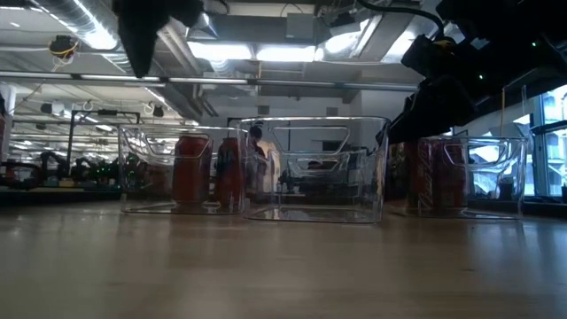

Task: Sort soda cans
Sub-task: Put the orange soda can into the left transparent bin

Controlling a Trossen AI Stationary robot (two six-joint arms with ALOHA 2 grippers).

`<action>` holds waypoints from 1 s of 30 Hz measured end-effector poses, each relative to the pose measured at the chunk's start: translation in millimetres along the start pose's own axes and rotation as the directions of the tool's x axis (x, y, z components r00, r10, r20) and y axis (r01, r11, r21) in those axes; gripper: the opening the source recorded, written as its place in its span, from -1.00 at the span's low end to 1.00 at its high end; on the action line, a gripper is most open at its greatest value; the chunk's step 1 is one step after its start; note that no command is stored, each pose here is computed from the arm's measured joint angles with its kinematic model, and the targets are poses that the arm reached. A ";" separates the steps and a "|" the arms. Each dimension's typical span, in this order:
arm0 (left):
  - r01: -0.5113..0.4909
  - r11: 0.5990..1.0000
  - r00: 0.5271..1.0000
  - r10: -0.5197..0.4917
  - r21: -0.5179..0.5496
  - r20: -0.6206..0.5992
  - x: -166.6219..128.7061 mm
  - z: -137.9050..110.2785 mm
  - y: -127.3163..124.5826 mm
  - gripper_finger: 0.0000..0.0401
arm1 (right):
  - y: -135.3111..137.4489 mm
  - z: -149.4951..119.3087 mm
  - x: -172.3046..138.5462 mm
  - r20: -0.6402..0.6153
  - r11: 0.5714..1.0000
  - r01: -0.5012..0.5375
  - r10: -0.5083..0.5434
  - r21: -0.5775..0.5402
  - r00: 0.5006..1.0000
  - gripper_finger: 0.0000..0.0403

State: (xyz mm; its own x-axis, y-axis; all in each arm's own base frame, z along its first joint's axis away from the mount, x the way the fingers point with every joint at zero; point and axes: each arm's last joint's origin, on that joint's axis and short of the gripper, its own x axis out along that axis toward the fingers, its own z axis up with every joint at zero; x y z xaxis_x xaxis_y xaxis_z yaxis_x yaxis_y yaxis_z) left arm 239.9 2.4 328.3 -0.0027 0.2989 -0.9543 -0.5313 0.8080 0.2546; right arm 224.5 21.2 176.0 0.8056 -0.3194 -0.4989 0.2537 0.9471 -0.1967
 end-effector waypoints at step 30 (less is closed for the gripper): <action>0.220 0.968 0.971 -0.229 -0.121 -0.067 -48.7 -137.2 -97.6 0.75 | 0.0 0.5 0.0 0.005 1.000 0.000 0.000 0.002 1.000 0.72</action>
State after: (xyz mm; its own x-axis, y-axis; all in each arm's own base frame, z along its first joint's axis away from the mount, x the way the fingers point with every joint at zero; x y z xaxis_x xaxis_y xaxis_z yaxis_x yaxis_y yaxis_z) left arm 175.6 -160.6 328.5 0.0621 0.0714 -0.9955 -0.6176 0.7863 0.0179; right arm 224.8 21.2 176.4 0.8081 -0.3190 -0.4951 0.2543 0.9472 -0.1952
